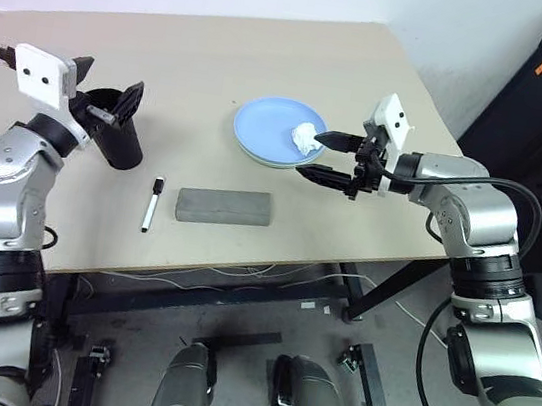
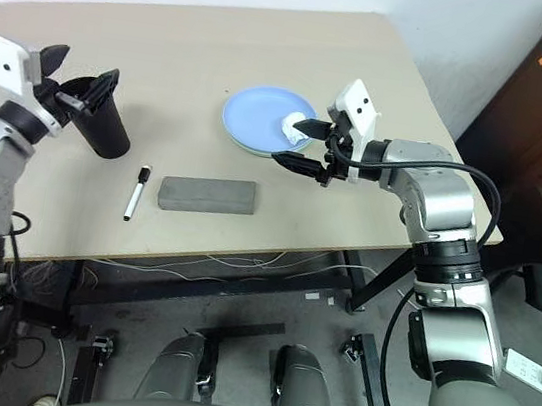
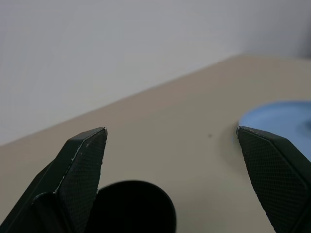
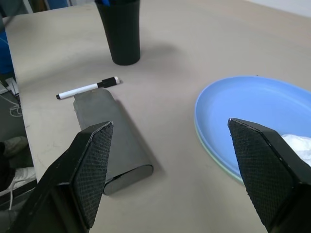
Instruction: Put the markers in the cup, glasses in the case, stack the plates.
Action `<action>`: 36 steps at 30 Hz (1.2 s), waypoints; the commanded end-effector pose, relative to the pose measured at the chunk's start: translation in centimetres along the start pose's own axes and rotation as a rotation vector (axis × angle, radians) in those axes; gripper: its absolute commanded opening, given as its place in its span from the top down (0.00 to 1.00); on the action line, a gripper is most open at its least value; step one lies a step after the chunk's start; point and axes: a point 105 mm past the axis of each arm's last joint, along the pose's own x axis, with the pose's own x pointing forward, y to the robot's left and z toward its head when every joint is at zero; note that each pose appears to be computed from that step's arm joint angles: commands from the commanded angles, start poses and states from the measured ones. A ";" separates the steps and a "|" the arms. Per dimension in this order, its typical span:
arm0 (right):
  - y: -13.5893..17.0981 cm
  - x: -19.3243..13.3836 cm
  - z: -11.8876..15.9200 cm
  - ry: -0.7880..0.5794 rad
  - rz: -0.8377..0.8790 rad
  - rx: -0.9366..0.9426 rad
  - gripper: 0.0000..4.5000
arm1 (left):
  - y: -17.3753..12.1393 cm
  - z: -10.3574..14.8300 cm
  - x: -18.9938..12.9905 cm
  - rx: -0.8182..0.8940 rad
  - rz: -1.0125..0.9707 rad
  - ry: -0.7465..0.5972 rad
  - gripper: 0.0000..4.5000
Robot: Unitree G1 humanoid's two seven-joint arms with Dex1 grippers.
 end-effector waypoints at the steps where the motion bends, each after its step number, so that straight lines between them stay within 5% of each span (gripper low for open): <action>1: -0.4 -0.3 1.2 -0.022 0.001 -0.034 0.11 | 0.4 1.8 -1.0 -0.074 0.085 0.042 0.01; 14: -1.0 -2.4 1.9 -0.025 0.078 -0.078 0.11 | -4.4 -1.1 -4.6 -0.167 0.019 0.436 0.01; 22: 0.3 -2.9 3.6 -0.045 0.189 -0.058 0.11 | -5.6 -5.6 -6.1 -0.262 0.099 0.656 0.01; 36: 0.6 -2.5 3.6 -0.034 0.192 -0.106 0.11 | -7.0 -9.5 -4.6 -0.337 0.140 0.771 0.01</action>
